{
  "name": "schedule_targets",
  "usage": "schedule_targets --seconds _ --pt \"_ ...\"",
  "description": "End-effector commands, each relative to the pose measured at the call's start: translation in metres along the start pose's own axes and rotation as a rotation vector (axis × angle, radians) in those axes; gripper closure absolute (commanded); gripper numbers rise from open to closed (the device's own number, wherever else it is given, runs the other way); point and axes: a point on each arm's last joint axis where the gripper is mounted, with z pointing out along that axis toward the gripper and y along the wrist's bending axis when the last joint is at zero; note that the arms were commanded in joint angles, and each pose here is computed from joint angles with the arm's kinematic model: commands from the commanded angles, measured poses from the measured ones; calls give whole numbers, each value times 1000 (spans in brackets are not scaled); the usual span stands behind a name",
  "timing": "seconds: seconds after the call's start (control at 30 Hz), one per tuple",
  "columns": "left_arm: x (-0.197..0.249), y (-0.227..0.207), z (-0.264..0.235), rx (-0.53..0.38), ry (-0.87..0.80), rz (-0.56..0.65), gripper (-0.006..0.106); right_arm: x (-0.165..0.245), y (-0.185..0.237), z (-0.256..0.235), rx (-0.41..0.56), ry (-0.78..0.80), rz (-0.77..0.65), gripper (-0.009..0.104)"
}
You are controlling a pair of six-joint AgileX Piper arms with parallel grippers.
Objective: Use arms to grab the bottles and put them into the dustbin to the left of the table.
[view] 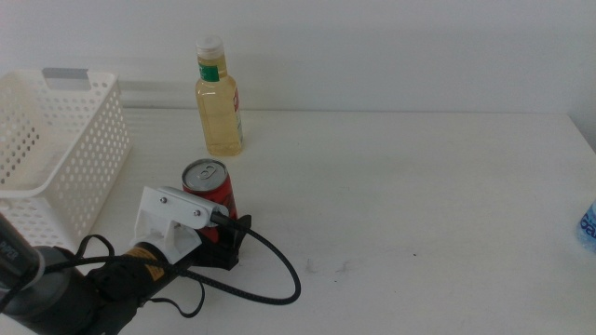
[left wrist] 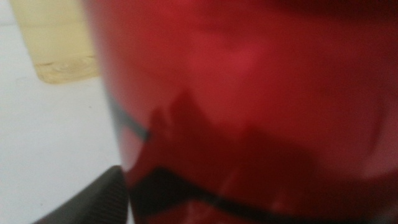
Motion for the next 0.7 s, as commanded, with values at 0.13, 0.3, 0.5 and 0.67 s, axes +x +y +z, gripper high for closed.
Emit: schedule_targets --seconds 0.13,0.3,0.5,0.67 --pt "-9 -3 -6 8 -50 -60 57 0 0 0 4 -11 -12 2" --pt "-28 -14 -31 48 0 -126 102 0 0 0 4 -11 -12 2" --pt "-69 -17 -65 -37 94 -95 102 0 0 0 4 -11 -12 2" --pt "-94 -19 -90 -100 50 -184 102 0 0 0 4 -11 -12 2"
